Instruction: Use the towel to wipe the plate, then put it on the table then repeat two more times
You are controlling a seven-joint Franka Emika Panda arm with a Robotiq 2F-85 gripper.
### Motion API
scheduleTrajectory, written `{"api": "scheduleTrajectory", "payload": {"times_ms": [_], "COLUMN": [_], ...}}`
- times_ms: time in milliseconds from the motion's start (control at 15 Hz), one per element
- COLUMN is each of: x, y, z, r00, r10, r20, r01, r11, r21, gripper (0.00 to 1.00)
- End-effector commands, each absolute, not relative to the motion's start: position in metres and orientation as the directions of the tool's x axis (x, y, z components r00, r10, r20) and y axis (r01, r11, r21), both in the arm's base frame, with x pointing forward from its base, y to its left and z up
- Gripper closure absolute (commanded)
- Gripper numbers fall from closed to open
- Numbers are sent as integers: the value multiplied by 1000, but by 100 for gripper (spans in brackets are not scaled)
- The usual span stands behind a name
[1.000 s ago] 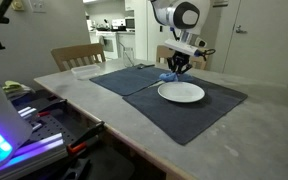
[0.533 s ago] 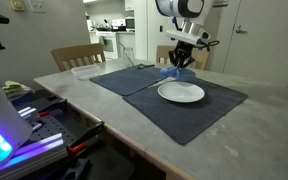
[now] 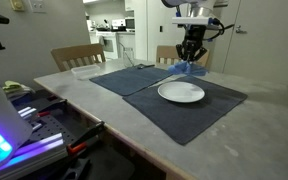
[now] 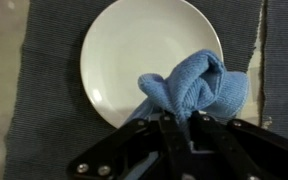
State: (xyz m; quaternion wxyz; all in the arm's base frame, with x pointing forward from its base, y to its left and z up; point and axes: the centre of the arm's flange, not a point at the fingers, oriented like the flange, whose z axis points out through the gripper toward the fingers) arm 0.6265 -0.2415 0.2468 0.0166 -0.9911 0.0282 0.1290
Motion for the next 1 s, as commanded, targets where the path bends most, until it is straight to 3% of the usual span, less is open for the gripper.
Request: {"api": "scheduleTrajectory", "payload": {"times_ms": [0, 467, 933], "x": [601, 565, 559], "y": [-260, -294, -277], "z": [252, 230, 173], "r00": [947, 916, 921], "r10": [-101, -239, -215], "r20": [-304, -324, -326], "r01": [-111, -259, -272], "r11": [-994, -966, -952], "r21": [-15, -20, -141], "gripper": [96, 96, 96]}}
